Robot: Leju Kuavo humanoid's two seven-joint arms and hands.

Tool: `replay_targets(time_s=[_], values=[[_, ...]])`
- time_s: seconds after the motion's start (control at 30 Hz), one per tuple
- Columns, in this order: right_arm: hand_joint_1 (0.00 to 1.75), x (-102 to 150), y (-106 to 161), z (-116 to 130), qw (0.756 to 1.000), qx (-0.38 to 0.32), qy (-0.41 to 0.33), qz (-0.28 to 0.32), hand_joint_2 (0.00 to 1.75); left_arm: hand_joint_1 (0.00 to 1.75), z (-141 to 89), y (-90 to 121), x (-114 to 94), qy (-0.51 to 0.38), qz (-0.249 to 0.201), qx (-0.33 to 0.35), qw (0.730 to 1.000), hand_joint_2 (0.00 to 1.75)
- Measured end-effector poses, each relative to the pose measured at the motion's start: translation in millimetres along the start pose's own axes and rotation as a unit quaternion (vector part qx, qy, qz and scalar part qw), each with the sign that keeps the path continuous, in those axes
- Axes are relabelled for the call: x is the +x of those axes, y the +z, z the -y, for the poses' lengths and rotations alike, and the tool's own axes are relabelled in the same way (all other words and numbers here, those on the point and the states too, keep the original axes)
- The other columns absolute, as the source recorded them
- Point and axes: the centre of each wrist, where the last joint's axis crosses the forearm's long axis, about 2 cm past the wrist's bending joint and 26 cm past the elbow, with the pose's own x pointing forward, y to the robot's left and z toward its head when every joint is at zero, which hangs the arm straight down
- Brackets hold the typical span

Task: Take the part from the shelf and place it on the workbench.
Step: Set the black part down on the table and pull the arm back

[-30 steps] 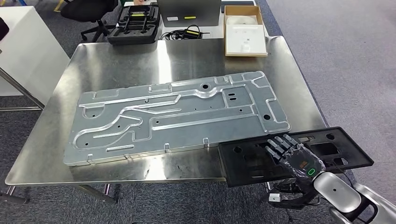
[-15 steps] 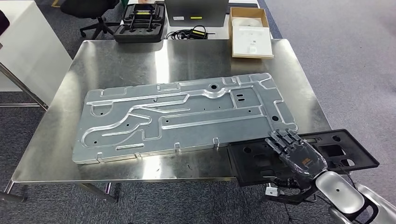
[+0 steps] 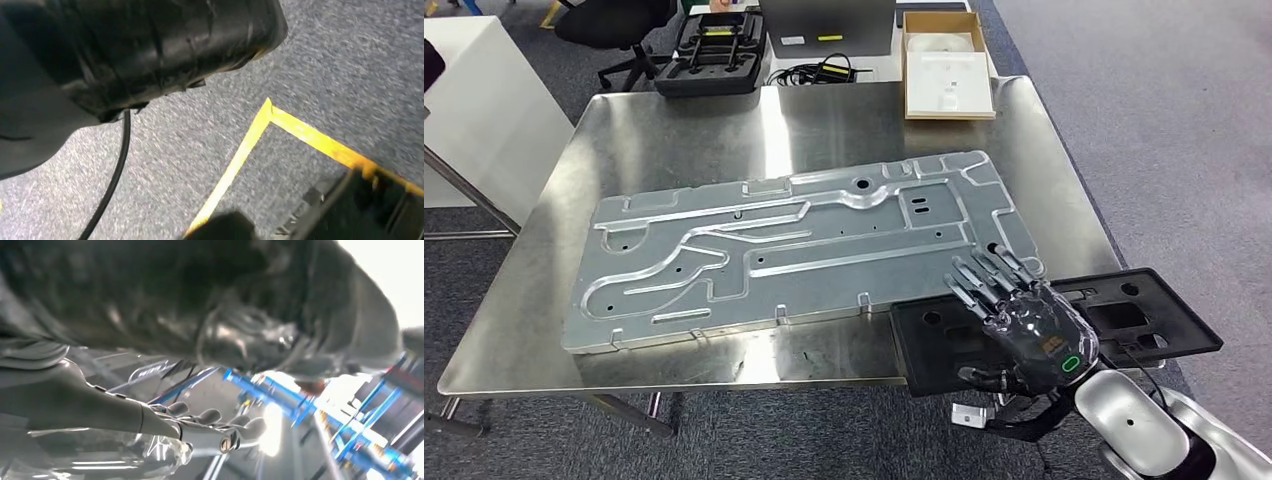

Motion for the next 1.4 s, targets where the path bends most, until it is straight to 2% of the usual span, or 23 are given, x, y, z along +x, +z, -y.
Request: replay_targets(time_s=[0.5,0.77,1.2,1.4], values=[[0.00,31,-12,50,0.984,-0.163,-0.065,-0.035,0.00,0.00,0,0,1,0.005,-0.014,-0.012,1.000,0.00],[0.00,47,-14,59,0.966,-0.220,-0.125,-0.060,0.00,0.00,1,0,1,0.012,-0.023,-0.018,0.999,0.00],[0.00,59,-16,63,0.957,-0.233,-0.156,-0.073,0.00,0.00,1,0,1,0.014,-0.024,-0.019,0.999,0.00],[0.00,66,-10,62,0.937,-0.265,-0.204,-0.098,0.00,0.00,-1,-1,2,0.019,-0.025,-0.017,0.999,0.00]])
